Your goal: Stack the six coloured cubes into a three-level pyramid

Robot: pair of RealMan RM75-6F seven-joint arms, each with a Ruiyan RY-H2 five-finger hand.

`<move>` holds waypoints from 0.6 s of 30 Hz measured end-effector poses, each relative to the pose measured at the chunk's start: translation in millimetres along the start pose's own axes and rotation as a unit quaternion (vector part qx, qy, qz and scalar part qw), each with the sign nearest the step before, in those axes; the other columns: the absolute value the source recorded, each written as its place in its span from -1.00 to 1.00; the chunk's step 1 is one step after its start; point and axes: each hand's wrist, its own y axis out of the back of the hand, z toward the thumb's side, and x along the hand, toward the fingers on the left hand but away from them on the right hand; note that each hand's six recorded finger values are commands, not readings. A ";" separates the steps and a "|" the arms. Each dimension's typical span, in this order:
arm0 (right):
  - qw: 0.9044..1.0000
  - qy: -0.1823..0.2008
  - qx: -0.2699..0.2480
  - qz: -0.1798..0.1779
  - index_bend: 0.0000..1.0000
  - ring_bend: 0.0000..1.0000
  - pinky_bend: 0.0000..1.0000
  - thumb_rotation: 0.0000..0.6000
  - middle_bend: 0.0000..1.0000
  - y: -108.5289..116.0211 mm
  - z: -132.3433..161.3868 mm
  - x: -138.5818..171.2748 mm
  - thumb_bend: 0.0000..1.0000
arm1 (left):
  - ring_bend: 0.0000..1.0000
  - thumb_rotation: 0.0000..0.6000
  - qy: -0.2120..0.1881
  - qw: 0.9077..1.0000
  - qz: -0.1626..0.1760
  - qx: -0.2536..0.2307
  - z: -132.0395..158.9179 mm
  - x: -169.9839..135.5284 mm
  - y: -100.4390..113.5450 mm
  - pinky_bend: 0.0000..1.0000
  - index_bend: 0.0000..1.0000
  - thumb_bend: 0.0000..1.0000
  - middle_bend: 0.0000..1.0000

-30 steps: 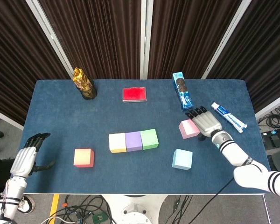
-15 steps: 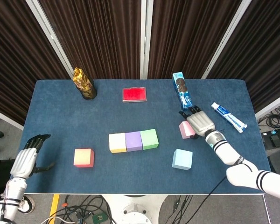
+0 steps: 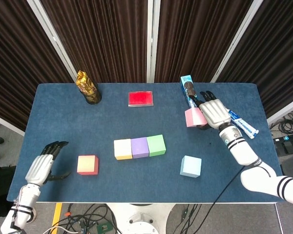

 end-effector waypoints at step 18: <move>1.000 -0.011 -0.017 0.004 -1.00 -0.91 -1.00 1.00 0.05 8.8 -1.4 2.9 -0.71 | -1.00 1.00 -0.026 0.997 -0.069 -0.002 12.3 23.6 -46.7 -0.93 -0.82 -0.64 -0.79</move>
